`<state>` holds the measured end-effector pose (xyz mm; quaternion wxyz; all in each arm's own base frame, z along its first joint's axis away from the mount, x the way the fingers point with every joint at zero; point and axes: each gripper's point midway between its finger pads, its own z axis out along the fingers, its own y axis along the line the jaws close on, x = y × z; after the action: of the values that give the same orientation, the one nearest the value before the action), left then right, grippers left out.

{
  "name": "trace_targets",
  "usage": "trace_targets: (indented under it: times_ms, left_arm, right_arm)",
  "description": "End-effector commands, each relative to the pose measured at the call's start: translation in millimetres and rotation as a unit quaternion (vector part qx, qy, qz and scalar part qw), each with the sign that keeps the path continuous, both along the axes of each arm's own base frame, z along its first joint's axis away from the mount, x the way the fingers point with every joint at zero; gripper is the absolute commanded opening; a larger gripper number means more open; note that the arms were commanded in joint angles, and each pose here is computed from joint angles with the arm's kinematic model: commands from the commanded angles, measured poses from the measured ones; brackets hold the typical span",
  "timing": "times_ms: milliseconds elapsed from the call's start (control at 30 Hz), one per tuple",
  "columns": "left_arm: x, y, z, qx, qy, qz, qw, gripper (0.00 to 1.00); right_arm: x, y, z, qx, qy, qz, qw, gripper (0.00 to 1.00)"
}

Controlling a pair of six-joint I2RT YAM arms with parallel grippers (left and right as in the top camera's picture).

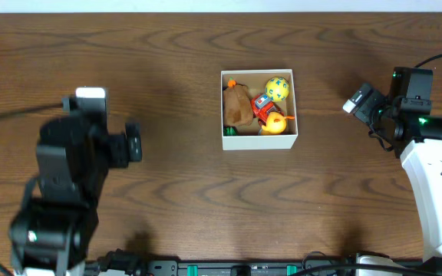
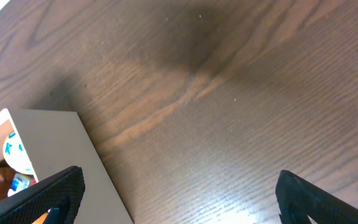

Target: Pack container

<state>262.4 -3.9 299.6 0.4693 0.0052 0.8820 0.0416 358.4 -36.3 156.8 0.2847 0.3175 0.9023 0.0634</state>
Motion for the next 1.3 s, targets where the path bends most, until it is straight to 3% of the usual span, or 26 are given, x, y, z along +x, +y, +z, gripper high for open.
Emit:
trace_targets:
  times_ms: [0, 200, 600, 1267]
  left_arm:
    - [-13.2, -2.0, -31.8, -0.014, -0.006, -0.012, 1.0, 0.98]
    - [-28.0, -8.9, -89.7, -0.036, -0.029, -0.032, 0.998, 0.98]
    - [-38.9, -7.8, -173.5, -0.09, -0.065, -0.004, 0.994, 0.98]
    - [-40.1, -9.5, -189.8, -0.099, -0.101, -0.009, 0.99, 0.98]
  right_arm:
    - [0.4, -0.8, 0.3, 0.005, 0.0, -0.006, 1.0, 0.99]
    - [0.4, -0.8, 0.3, 0.005, 0.0, -0.006, 1.0, 0.99]
    - [0.3, -0.7, 0.2, 0.005, 0.0, -0.006, 1.0, 0.99]
    - [0.4, -0.8, 0.3, 0.005, 0.0, -0.006, 1.0, 0.99]
